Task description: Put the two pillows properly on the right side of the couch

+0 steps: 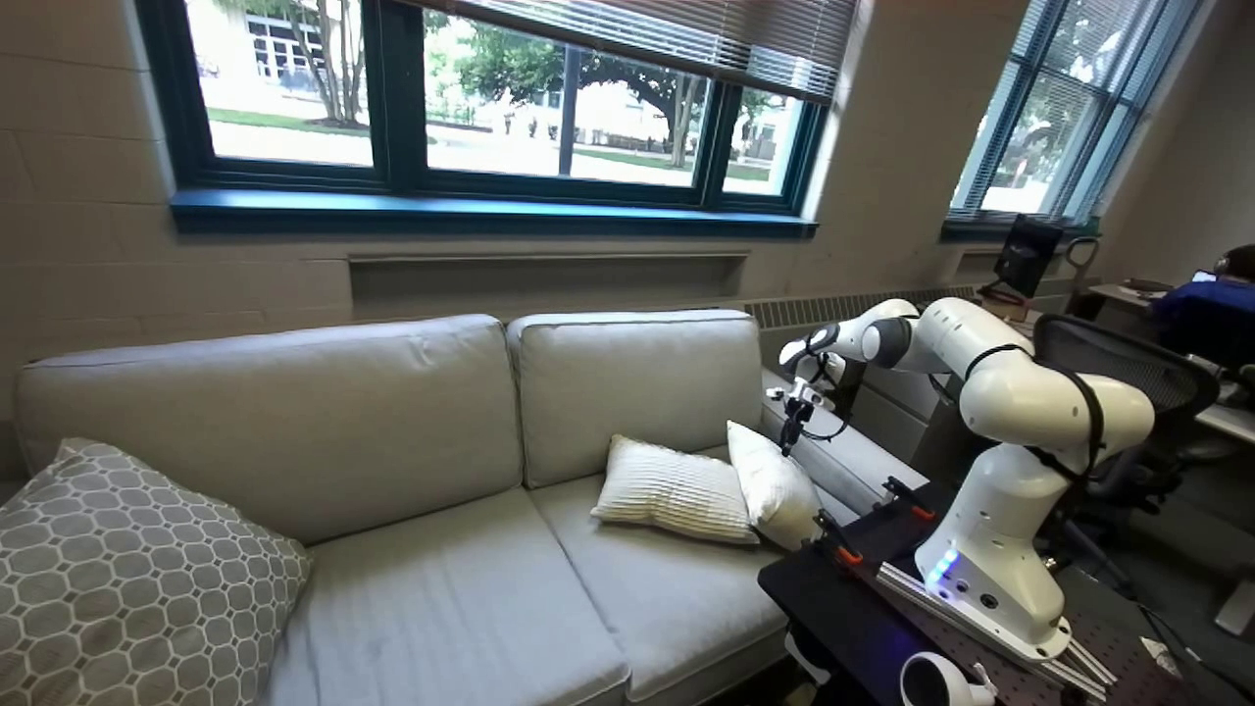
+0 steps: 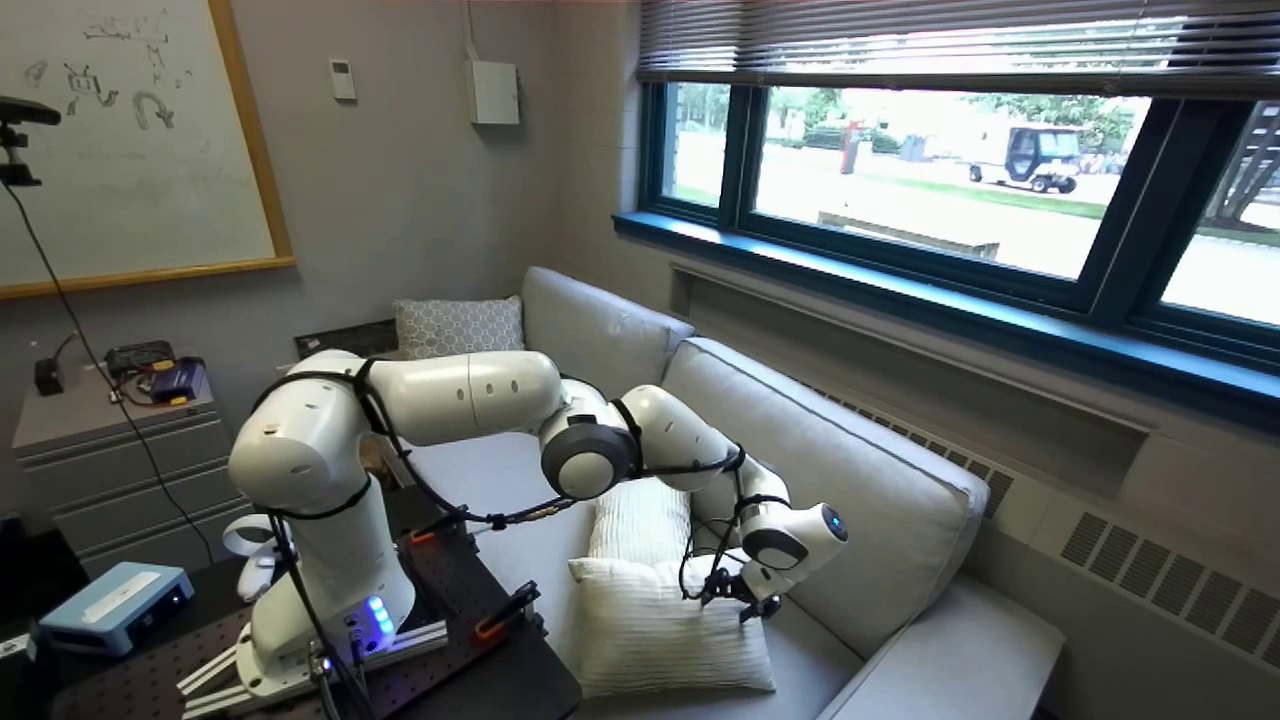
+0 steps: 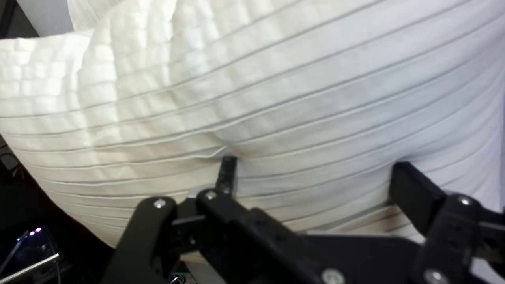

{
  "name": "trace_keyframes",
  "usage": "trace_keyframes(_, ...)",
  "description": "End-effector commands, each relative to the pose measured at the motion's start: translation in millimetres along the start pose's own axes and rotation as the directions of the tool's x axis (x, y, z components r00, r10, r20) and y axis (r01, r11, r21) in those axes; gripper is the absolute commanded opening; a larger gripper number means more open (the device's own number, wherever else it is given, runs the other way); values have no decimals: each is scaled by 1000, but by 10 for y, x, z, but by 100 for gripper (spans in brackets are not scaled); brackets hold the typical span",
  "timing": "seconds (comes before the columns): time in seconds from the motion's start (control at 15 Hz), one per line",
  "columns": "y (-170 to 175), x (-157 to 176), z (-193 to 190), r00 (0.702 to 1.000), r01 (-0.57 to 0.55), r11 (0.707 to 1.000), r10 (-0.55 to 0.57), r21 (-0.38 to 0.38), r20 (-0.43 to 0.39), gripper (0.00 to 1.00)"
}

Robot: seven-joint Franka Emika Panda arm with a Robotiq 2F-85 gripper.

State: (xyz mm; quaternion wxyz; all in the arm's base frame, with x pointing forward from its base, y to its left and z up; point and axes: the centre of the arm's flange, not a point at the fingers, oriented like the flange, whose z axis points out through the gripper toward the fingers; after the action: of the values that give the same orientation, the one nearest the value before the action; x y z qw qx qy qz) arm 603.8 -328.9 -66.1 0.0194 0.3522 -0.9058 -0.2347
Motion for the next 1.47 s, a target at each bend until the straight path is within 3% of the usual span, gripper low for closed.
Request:
trace_keyframes(0.0, -246, -537, -123, 986, 129, 991, -131, 29, 108, 100)
trace_keyframes(0.27, 141, -1315, -454, 936, 328, 937, -340, 120, 95, 100)
trace_keyframes(0.4, 305, -1701, -580, 915, 361, 914, -386, 183, 119, 100)
trace_keyframes(0.53, 388, -2027, -626, 899, 394, 876, -430, 277, 81, 100)
trace_keyframes(0.6, 421, -2161, -624, 885, 440, 847, -466, 297, 19, 100)
trace_keyframes(0.73, 513, -2333, -535, 842, 535, 809, -534, 244, -75, 100)
trace_keyframes(0.8, 577, -2382, -462, 826, 563, 804, -553, 189, -109, 100)
trace_keyframes(1.13, 867, -2361, -176, 739, 648, 757, -651, -78, -173, 100)
trace_keyframes(1.4, 850, -2098, -102, 695, 595, 758, -652, -267, -304, 100)
